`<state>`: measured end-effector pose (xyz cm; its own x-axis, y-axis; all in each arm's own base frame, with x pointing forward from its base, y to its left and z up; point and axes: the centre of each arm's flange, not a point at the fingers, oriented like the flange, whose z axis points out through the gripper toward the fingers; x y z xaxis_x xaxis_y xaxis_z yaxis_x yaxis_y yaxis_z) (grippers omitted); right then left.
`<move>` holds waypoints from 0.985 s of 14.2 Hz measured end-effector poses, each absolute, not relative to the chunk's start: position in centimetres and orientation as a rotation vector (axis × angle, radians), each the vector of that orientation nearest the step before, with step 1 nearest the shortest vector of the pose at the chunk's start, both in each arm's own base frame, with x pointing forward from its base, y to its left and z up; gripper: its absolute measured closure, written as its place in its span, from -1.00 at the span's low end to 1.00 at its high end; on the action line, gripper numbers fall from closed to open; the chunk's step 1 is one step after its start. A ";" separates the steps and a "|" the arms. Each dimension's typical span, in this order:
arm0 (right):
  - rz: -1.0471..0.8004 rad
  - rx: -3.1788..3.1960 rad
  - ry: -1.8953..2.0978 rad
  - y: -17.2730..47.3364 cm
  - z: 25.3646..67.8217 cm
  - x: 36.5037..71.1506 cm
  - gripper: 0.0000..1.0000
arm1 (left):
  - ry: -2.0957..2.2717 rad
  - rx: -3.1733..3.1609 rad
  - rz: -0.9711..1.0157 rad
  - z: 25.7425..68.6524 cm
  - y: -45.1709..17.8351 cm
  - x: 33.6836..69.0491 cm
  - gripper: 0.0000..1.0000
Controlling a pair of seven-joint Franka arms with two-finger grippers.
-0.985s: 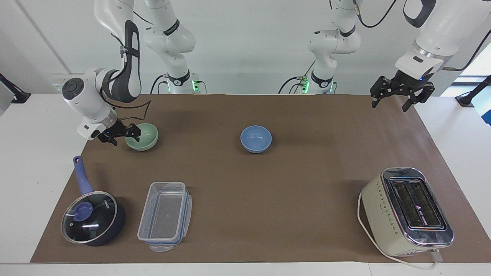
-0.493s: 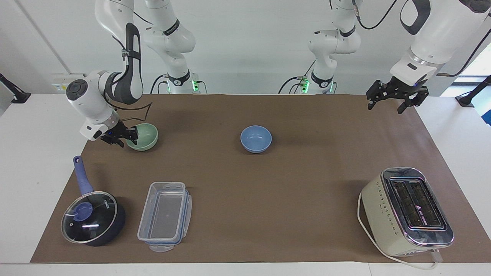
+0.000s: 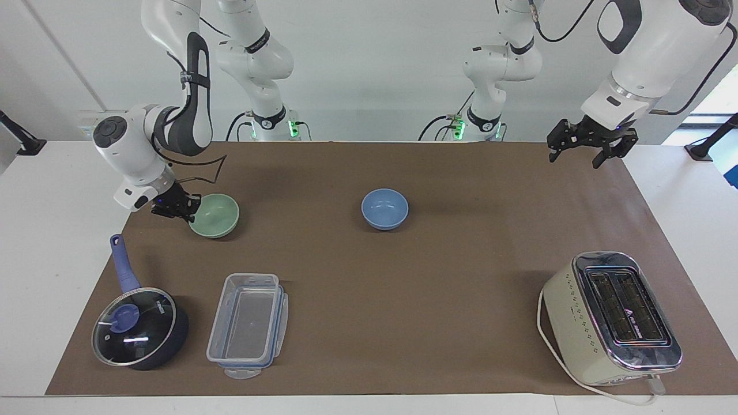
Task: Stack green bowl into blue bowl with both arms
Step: 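Lift the green bowl with the right gripper over the blue bowl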
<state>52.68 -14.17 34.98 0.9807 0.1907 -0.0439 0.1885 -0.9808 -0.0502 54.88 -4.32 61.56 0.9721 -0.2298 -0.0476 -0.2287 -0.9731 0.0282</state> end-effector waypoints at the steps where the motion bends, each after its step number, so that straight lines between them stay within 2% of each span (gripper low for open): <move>1: 0.077 -3.079 -0.301 -14.1 36.0 53.2 0.91 | -0.360 3.097 -0.077 61.6 -4.3 54.9 -1.00; 4: 0.082 -3.060 -0.339 -12.9 40.0 55.1 0.91 | -0.355 3.098 -0.077 61.6 -4.1 54.9 -1.00; 8: 0.033 -2.974 -0.435 -7.2 44.9 57.5 0.91 | -0.352 3.098 -0.077 61.6 -4.0 54.9 -1.00; 14: 0.000 -2.962 -0.436 4.8 47.4 58.5 0.91 | -0.352 3.098 -0.077 61.6 -4.0 54.9 -1.00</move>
